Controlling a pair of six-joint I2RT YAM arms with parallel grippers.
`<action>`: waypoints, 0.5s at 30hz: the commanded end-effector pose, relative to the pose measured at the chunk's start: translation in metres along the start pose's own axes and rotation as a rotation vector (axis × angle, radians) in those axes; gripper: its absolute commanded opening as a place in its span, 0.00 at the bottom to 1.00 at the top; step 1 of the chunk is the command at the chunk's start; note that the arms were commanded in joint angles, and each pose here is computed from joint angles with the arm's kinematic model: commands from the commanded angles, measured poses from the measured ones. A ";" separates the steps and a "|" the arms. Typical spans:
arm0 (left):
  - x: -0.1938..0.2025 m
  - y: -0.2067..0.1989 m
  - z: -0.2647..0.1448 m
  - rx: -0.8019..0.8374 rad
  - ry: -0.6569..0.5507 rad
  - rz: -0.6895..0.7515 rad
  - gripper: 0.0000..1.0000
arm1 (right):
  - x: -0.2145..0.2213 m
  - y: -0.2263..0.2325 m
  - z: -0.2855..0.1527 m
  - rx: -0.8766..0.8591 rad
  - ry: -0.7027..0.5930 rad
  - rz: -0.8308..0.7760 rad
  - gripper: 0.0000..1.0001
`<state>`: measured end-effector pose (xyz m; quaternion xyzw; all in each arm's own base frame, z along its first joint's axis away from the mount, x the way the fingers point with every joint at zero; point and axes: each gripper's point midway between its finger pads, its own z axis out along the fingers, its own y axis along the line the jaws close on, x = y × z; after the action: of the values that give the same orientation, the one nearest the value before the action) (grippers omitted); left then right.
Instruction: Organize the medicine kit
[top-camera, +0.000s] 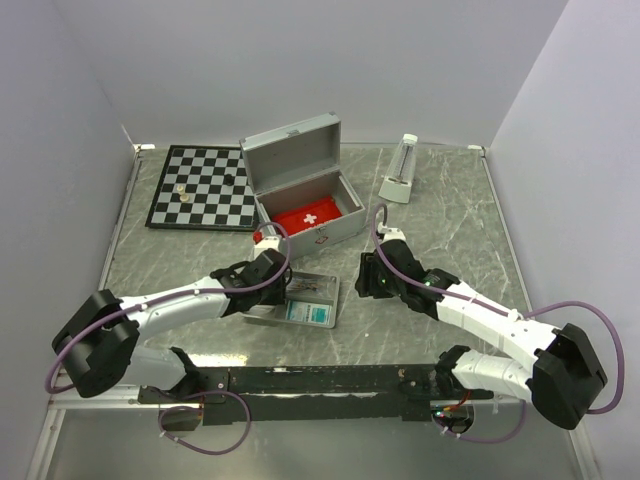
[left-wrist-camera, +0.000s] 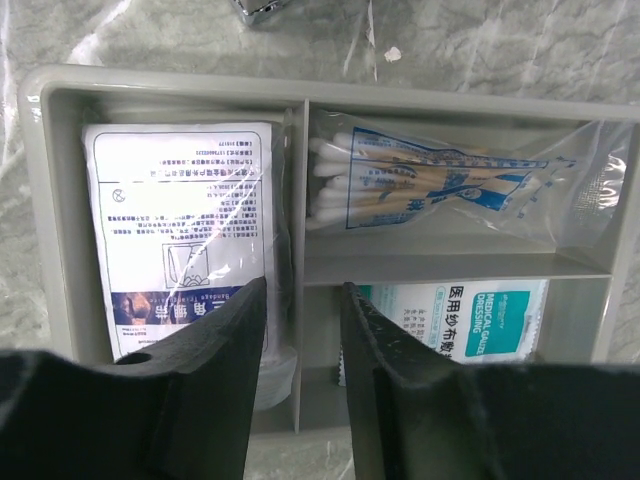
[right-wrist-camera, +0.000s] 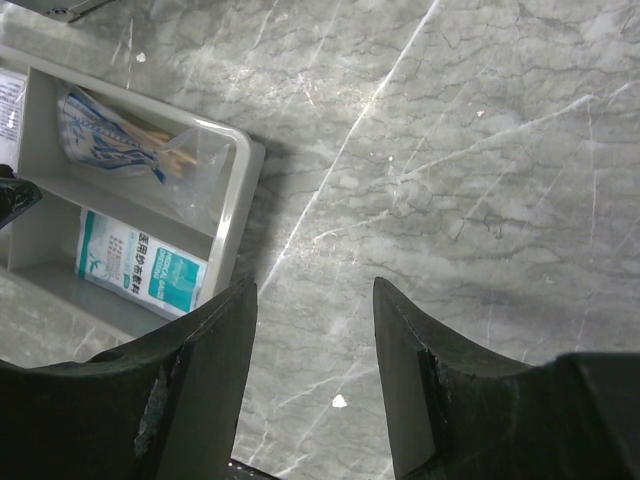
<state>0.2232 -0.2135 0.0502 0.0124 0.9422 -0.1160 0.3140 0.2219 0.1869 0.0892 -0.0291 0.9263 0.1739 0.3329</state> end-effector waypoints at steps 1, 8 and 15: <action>-0.005 -0.006 -0.004 0.029 -0.007 0.025 0.35 | -0.012 0.004 -0.002 -0.023 -0.047 -0.001 0.57; 0.005 -0.002 0.004 0.008 0.027 0.046 0.26 | -0.013 0.006 -0.002 -0.025 -0.043 0.003 0.57; 0.011 0.001 0.009 -0.017 0.049 0.064 0.25 | -0.030 0.006 -0.010 -0.013 -0.088 -0.004 0.57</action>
<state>0.2185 -0.2130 0.0361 0.0329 0.9495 -0.1019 0.2951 0.2238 0.1872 0.0905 -0.0307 0.9248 0.1749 0.3366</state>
